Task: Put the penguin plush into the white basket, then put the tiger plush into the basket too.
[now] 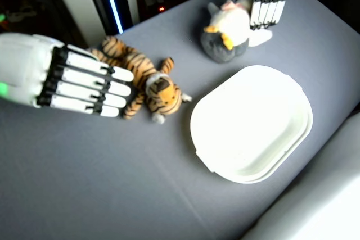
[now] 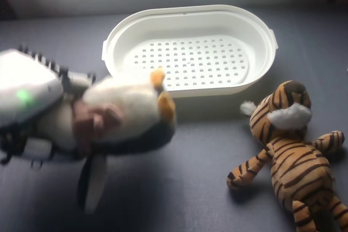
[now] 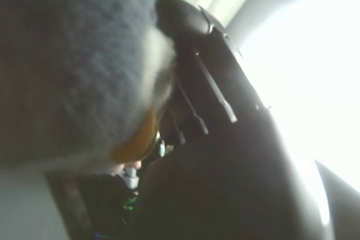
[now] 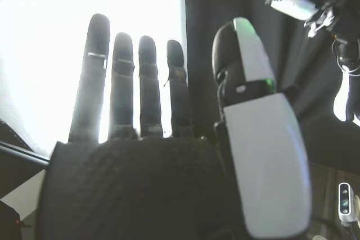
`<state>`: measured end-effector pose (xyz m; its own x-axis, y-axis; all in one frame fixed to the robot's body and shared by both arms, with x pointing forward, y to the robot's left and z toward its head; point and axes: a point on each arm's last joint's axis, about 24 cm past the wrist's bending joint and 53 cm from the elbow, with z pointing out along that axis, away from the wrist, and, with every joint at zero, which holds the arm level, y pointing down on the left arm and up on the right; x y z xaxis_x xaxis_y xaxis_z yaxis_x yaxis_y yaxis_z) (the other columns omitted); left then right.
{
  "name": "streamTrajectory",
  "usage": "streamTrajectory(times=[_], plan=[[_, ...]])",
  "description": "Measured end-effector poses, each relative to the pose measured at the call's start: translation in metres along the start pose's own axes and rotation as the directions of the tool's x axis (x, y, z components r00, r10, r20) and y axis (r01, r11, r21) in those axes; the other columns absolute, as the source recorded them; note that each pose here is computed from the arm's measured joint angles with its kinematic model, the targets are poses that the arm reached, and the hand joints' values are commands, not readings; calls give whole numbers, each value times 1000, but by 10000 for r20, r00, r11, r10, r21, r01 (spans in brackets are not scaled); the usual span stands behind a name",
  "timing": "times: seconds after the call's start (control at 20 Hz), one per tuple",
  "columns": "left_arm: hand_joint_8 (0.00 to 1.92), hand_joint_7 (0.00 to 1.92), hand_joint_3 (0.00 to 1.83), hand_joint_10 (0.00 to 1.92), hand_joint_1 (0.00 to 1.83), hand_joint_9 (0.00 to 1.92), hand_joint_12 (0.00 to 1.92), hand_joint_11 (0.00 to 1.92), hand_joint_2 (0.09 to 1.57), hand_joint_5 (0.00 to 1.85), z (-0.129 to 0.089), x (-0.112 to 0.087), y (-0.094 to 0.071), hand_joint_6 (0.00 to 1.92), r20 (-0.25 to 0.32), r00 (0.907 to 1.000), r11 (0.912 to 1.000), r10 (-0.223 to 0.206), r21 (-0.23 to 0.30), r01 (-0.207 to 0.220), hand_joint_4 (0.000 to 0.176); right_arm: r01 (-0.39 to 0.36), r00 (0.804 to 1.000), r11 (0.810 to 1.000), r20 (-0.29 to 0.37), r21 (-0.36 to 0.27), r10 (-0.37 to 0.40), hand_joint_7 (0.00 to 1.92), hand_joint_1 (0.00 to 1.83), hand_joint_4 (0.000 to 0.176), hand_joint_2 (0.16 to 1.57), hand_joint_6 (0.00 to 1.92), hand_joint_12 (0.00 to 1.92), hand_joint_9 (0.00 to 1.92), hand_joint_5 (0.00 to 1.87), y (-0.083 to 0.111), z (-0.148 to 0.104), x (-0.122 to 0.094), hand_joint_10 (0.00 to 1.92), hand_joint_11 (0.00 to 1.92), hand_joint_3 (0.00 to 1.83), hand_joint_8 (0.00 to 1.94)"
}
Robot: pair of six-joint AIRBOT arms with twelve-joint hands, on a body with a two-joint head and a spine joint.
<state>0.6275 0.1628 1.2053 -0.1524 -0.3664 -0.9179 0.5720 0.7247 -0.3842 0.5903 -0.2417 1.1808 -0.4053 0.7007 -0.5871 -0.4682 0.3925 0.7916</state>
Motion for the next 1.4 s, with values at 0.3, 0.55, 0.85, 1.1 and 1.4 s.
streamTrajectory(times=[0.3,0.55,0.85,1.1,1.4], plan=[[763,1170,0,529,1255,1131,1330,836,1059,1046,40,-72,-4,793,1854,9824,9986,209,442,-296,0,-1,10000,10000,12,-8,1,412,906,0,1217,4,37,405,444,0,0,0,11,403,0,8],[906,1091,3,221,1236,1153,1108,848,1099,934,101,-95,-9,955,1813,9830,9985,274,413,-354,0,-22,10000,10000,-10,-71,22,419,885,22,1216,0,32,404,433,-2,1,0,4,404,0,3],[4,797,0,0,1060,823,860,491,1003,770,121,-75,26,5,922,9957,9980,-79,-618,137,0,-68,10000,10000,2,-39,68,394,923,20,1212,1,26,384,423,-4,2,1,2,398,0,0],[0,570,0,0,942,636,922,327,958,495,118,-58,44,0,430,9990,9926,-122,-1198,173,46,-76,10000,10000,29,-15,76,388,901,30,1217,0,21,378,421,-5,2,1,0,396,2,0],[0,307,0,0,829,404,876,212,936,231,118,-59,40,0,614,9980,9941,-144,-1069,209,165,-83,10000,10000,27,-29,83,383,860,41,1214,0,19,384,412,-5,2,1,0,401,0,0]])
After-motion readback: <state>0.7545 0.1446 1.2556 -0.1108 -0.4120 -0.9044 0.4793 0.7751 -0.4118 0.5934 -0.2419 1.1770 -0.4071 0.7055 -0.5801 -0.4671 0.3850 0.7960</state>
